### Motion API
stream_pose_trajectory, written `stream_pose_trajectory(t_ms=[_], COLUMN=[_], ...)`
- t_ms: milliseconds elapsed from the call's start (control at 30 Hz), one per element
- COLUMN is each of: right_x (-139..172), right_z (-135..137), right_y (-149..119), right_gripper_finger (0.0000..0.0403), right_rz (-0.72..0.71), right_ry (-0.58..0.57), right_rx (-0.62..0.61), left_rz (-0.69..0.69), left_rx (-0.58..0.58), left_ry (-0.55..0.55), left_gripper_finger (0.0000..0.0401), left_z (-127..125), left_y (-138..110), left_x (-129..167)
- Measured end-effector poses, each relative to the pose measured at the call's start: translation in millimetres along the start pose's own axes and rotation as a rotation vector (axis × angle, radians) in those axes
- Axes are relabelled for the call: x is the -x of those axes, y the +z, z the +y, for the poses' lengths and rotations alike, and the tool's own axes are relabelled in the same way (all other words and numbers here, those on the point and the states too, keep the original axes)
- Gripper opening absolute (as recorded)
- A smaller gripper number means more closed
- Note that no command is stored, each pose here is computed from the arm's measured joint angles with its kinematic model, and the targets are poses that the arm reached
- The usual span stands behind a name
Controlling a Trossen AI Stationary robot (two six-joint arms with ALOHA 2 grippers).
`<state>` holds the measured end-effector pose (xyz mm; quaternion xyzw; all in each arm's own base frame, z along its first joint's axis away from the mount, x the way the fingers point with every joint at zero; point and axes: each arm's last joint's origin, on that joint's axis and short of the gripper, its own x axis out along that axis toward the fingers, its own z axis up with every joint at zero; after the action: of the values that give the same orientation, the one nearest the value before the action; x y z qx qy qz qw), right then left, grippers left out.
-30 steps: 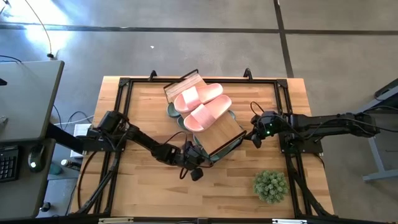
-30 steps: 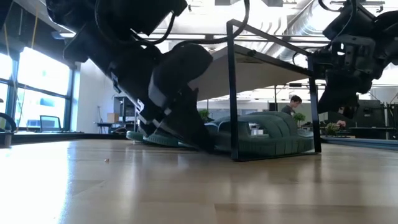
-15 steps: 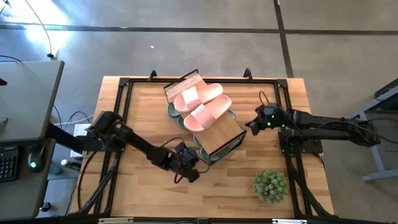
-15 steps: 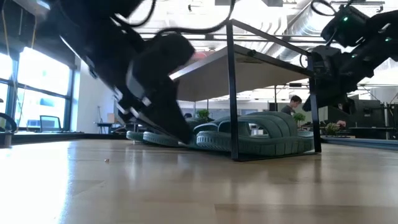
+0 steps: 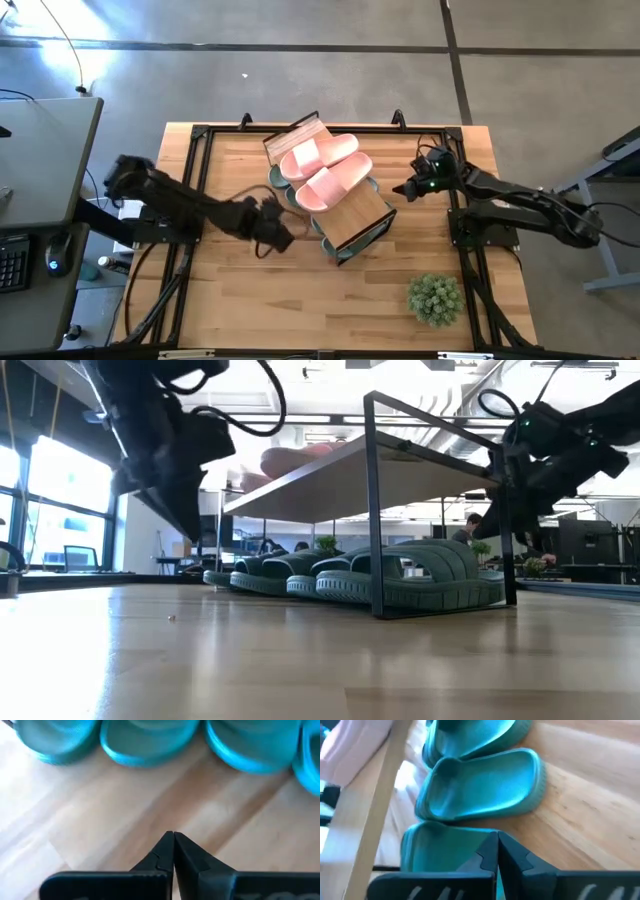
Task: Pick and place slides into the shelf
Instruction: Adjust the slides on the shelf
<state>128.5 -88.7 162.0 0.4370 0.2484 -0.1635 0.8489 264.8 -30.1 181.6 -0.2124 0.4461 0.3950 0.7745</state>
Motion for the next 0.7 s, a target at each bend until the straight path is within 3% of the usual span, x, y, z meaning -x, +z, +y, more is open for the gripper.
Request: stream_pose_trajectory(t_ms=[333,533,700], right_x=[-5,-8,-9], right_z=[-14,-18,-17], right_y=[13,15,16], right_gripper_finger=[0.0,0.0,0.0], right_rz=[-0.021,-0.016,-0.017], right_ry=[0.045,0.063,0.073], right_rx=[-0.08,-0.088,-0.091], left_rz=[-0.01,-0.042,-0.07], left_rx=[0.259,0.387,0.469], left_ry=[-0.095,-0.174,-0.108], left_gripper_finger=[0.0,0.0,0.0], left_z=[78,99,117], left_y=[-1,3,14], left_x=[-22,-45,-53])
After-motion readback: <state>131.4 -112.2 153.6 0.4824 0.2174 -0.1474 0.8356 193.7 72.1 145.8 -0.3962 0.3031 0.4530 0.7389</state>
